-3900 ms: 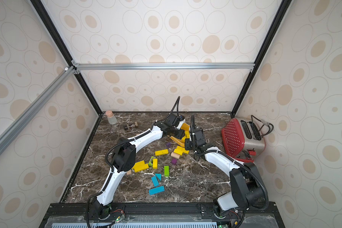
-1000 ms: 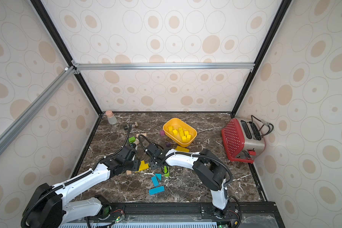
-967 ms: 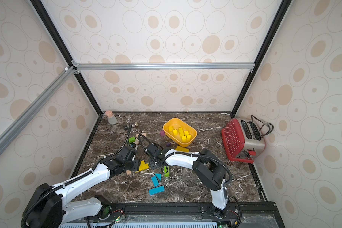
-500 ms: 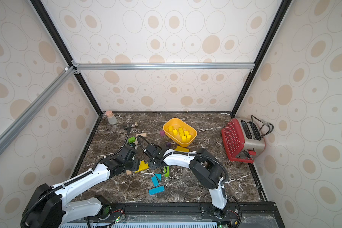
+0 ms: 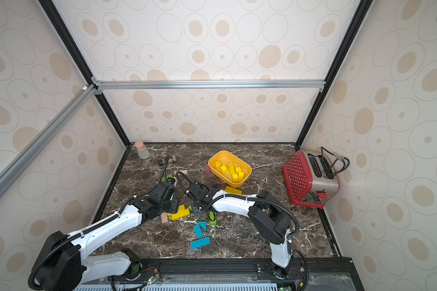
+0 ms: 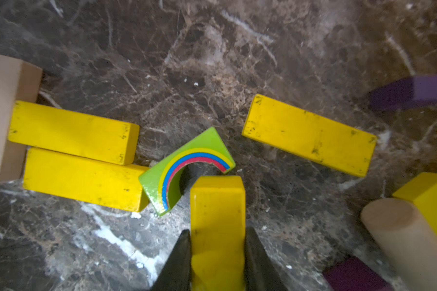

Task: Pick out the yellow building blocks
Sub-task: Pick up the building block from the center of the board.

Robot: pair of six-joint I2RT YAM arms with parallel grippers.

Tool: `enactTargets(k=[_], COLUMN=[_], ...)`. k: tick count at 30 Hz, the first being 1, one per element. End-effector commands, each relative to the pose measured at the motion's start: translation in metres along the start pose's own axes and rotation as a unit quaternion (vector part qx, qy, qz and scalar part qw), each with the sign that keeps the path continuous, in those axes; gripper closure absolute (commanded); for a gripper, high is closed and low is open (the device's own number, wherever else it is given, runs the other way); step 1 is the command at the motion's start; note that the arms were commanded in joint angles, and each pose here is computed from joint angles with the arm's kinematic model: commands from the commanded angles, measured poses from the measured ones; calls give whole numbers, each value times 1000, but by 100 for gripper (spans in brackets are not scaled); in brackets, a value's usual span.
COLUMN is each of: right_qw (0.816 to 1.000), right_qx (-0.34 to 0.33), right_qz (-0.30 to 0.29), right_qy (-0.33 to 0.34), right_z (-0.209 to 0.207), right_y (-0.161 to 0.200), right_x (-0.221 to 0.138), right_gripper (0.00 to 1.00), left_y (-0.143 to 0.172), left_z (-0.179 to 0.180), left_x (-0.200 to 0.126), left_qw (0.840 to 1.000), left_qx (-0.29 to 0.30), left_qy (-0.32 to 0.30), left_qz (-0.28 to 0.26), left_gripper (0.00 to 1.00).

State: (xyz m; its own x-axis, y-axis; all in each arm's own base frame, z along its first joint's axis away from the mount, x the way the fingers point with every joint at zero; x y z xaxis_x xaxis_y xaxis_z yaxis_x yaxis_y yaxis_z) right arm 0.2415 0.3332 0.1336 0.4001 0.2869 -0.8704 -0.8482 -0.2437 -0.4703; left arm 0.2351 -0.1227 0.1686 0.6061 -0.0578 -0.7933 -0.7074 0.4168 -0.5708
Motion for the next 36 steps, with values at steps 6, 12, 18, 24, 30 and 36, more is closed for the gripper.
enactTargets(k=[6, 12, 18, 24, 30, 36], right_qw=[998, 996, 994, 992, 990, 989], right_qx=[-21, -16, -13, -9, -4, 17], right_qz=[-62, -86, -105, -118, -129, -139], right_qy=[4, 16, 36, 43, 51, 51], right_z=[-3, -8, -15, -20, -33, -51], right_y=[-13, -18, -24, -32, -39, -44], right_x=[-29, -41, -49, -57, -68, -76], right_gripper=[81, 83, 85, 88, 88, 89], left_y=[-48, -59, -73, -78, -82, -98], left_z=[19, 18, 10, 6, 1, -4], left_x=[-40, -54, -60, -61, -57, -51], left_qw=[991, 986, 982, 981, 979, 977], left_qx=[90, 109, 106, 105, 106, 109], left_qy=[-53, -32, 15, 34, 52, 66], left_qz=[-81, -119, -157, -163, -167, -170], left_gripper=[35, 35, 32, 31, 32, 32])
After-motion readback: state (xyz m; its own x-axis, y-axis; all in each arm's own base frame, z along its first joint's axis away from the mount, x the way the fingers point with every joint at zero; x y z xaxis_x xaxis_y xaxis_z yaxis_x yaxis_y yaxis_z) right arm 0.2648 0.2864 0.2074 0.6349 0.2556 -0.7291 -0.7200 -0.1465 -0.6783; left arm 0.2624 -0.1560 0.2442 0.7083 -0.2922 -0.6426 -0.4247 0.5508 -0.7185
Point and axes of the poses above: each gripper's point midway between its finger pads, its own x axis out along the fingers, its own z axis along the line the jaws close on, y = z × x, the point moved 8 cm from there along -x, back along the fingers, and after that the axes turned 13 degrees about x, right-handed, at the moved point
